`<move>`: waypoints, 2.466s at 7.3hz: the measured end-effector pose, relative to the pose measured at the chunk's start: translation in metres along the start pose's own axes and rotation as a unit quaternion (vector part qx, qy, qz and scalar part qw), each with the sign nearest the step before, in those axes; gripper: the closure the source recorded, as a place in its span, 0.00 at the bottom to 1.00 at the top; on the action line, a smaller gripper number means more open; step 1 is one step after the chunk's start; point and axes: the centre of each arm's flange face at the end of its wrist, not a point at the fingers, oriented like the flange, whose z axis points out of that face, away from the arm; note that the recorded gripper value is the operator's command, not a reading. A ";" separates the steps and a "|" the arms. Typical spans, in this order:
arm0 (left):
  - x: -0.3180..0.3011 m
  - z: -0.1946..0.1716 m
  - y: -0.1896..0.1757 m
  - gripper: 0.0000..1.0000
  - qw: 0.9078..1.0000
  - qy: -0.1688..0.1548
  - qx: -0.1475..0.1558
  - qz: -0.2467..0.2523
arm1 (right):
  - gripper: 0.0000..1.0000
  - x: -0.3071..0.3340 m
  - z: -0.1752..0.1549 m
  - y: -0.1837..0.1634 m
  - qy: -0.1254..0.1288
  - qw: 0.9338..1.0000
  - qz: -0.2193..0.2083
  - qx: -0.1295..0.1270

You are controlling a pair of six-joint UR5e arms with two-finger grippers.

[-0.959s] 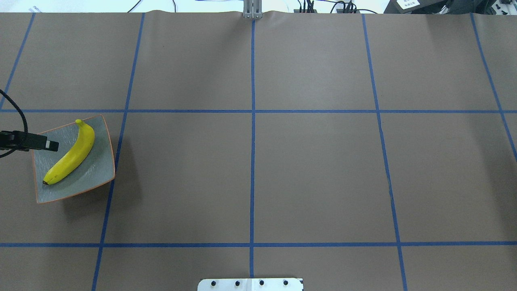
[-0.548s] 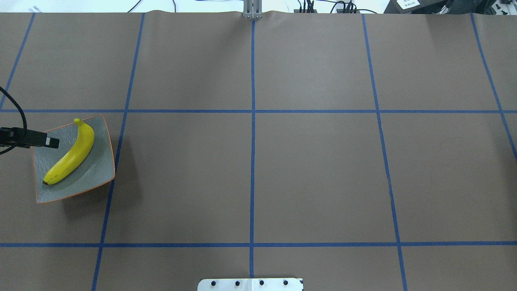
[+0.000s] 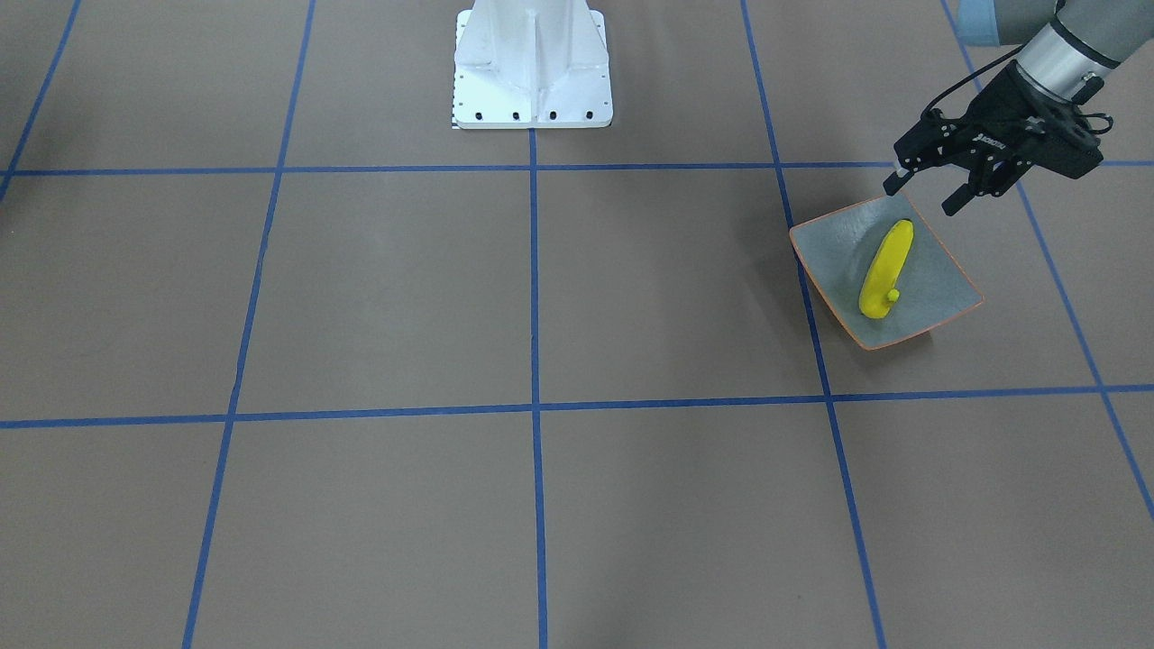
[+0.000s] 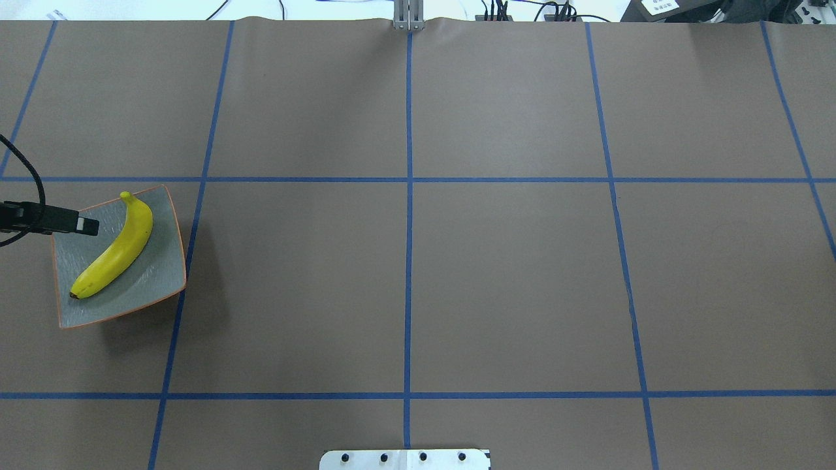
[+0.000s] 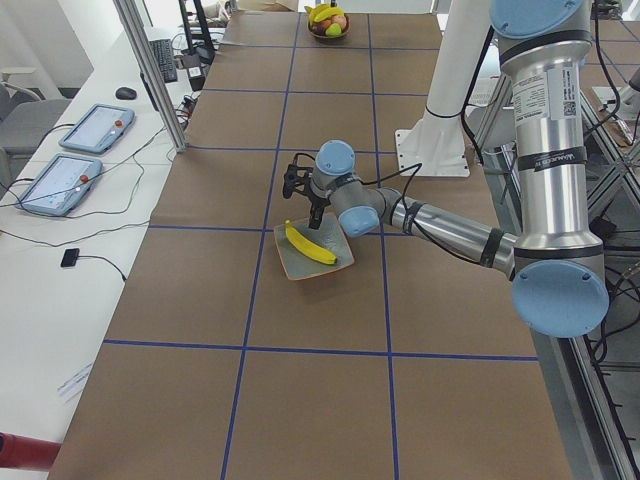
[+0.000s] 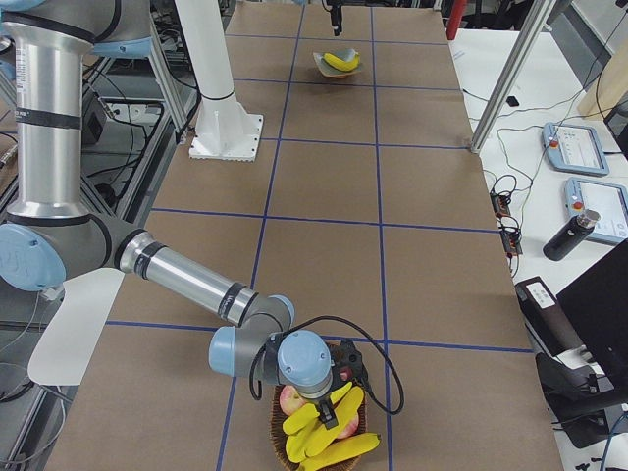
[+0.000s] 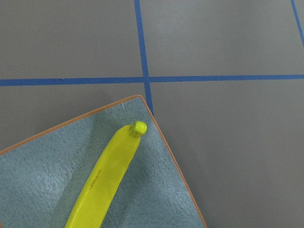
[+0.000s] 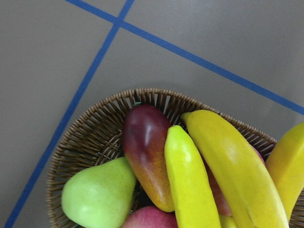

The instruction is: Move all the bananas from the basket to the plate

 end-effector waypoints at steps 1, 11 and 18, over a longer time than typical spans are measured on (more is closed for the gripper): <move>0.000 -0.001 0.000 0.00 1.000 0.000 0.001 0.000 | 0.17 0.002 0.004 0.005 0.003 1.000 -0.004 0.005; 0.000 -0.001 -0.001 0.00 1.000 0.000 0.004 0.005 | 1.00 0.002 0.029 0.010 -0.009 1.000 -0.009 -0.011; -0.002 -0.001 0.001 0.00 1.000 -0.002 0.002 0.004 | 1.00 -0.013 -0.039 -0.050 0.016 0.999 -0.027 0.032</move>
